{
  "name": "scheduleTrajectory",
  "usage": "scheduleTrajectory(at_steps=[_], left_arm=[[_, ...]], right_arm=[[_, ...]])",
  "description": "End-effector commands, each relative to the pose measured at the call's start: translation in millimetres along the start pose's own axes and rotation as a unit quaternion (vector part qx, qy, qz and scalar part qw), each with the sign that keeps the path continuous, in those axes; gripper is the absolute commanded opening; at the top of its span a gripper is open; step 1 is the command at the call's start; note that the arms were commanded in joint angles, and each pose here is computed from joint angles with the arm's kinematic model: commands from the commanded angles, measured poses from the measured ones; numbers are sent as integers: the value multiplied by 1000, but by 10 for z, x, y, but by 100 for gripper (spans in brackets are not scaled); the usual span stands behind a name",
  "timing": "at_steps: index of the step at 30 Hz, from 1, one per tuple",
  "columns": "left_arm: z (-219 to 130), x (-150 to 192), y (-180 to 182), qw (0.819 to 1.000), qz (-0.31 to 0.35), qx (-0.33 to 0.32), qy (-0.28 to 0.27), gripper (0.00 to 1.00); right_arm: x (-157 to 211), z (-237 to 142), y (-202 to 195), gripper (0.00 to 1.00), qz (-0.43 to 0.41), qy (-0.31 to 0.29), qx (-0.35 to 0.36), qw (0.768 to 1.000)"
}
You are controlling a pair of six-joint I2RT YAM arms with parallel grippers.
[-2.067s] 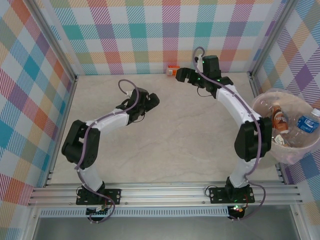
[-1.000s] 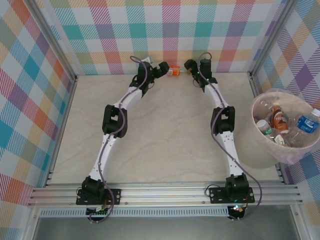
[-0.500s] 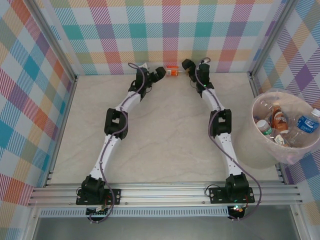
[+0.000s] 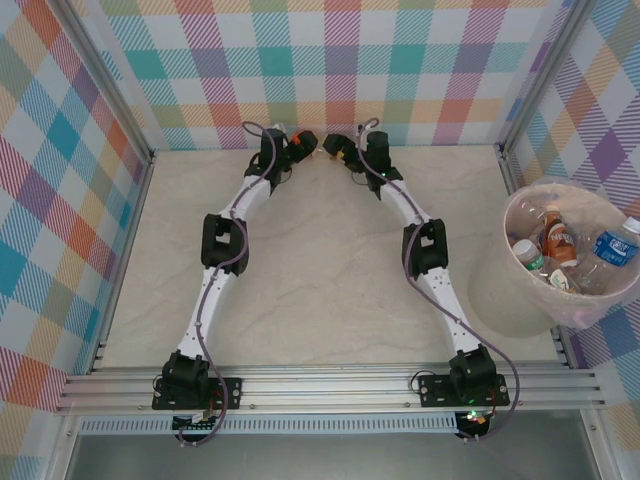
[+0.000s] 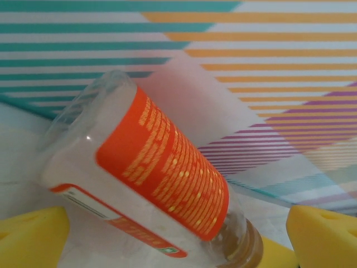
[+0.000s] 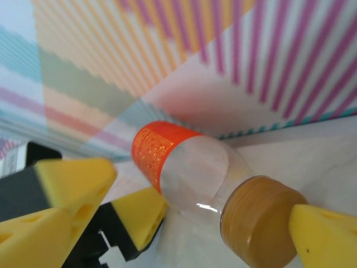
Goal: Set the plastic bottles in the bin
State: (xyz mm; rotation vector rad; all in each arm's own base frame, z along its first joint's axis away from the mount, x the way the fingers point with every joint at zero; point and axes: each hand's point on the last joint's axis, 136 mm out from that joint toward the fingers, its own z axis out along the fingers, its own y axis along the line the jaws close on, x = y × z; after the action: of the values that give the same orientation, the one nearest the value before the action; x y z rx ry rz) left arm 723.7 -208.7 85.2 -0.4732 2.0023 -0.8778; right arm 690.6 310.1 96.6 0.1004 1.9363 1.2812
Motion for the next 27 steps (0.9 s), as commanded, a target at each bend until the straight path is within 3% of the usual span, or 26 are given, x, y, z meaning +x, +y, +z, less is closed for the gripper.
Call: scheduleTrajectory(at_steps=[1, 4, 13, 20, 24, 27], left_arm=[[-336, -321, 193, 994, -60, -93, -13, 100], [-448, -341, 271, 989, -91, -113, -7, 100], [-857, -246, 580, 966, -93, -243, 13, 100], [-815, -217, 492, 971, -112, -209, 23, 100], [-728, -165, 495, 972, -128, -194, 27, 100], [-692, -147, 543, 972, -135, -191, 29, 100]], right_arm=[[-84, -61, 763, 100, -56, 24, -71, 996], [80, -11, 956, 100, -71, 43, -96, 992], [581, 138, 1456, 100, -119, 88, -129, 981], [115, 50, 846, 100, -132, 20, 44, 990], [25, -12, 474, 100, -100, 11, 84, 991], [128, 14, 395, 100, -99, 29, 69, 992]])
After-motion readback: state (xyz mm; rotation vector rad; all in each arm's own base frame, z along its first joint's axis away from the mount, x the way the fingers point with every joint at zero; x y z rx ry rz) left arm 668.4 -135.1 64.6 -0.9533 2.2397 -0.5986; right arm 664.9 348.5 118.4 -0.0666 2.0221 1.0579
